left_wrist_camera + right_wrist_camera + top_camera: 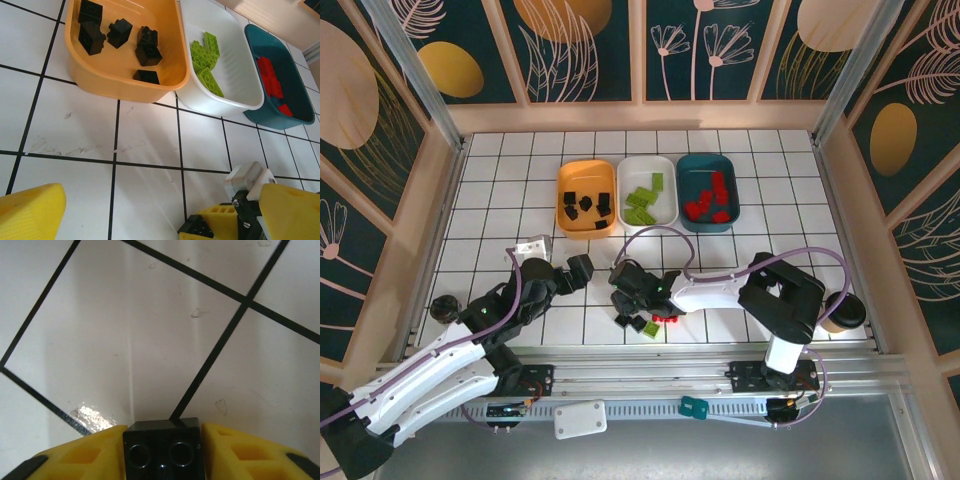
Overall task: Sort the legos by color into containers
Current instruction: Pick up the lego from the bottom-center of the table, then place the lego in the container.
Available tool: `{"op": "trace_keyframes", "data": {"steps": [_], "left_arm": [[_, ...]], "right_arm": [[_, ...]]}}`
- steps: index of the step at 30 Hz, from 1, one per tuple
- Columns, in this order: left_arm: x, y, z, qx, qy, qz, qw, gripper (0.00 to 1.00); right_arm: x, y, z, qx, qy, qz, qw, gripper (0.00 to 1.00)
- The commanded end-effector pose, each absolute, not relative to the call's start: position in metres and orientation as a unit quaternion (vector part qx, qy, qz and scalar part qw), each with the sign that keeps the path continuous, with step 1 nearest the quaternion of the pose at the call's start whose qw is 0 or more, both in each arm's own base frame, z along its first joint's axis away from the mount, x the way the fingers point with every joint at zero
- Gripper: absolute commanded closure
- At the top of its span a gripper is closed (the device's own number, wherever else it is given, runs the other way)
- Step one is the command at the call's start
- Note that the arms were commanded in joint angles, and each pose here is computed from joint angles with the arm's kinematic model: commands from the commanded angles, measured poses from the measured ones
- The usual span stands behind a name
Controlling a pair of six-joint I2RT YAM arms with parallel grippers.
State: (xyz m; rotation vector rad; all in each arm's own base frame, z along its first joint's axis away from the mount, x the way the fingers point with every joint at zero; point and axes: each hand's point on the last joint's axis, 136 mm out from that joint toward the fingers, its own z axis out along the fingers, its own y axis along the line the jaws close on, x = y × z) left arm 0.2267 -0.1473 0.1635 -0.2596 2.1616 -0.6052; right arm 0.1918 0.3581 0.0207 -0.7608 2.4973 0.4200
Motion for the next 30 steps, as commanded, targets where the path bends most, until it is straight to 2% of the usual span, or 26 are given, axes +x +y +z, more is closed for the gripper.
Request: {"op": "trace_keyframes", "data": {"steps": [1, 5, 12, 17, 22, 25, 28, 30], "left_arm": [[0.23, -0.145, 0.174, -0.101, 0.862, -0.232, 0.439, 0.01], [0.231, -0.145, 0.179, -0.099, 0.861, -0.23, 0.443, 0.01], [0.231, -0.146, 0.178, -0.099, 0.864, -0.227, 0.438, 0.01], [0.229, -0.156, 0.178, -0.07, 0.868, -0.238, 0.429, 0.01], [0.227, -0.16, 0.165, -0.045, 0.885, -0.22, 0.407, 0.01], [0.226, -0.164, 0.157, -0.043, 0.892, -0.219, 0.393, 0.01], [0.225, -0.171, 0.154, -0.033, 0.893, -0.231, 0.384, 0.01], [0.223, -0.181, 0.155, -0.014, 0.892, -0.249, 0.378, 0.02]], "right_arm": [[0.196, 0.364, 0.026, -0.282, 0.91, 0.161, 0.257, 0.66], [0.216, 0.375, 0.073, -0.276, 0.886, 0.206, 0.31, 0.75], [0.283, 0.395, 0.167, -0.242, 0.834, 0.314, 0.385, 0.77], [0.349, 0.415, 0.165, -0.23, 0.839, 0.3, 0.392, 0.76], [0.396, 0.44, 0.156, -0.227, 0.843, 0.303, 0.381, 0.75], [0.417, 0.454, 0.158, -0.221, 0.844, 0.309, 0.378, 0.68], [0.432, 0.456, 0.159, -0.209, 0.847, 0.314, 0.375, 0.46], [0.438, 0.451, 0.167, -0.195, 0.846, 0.321, 0.379, 0.39]]}}
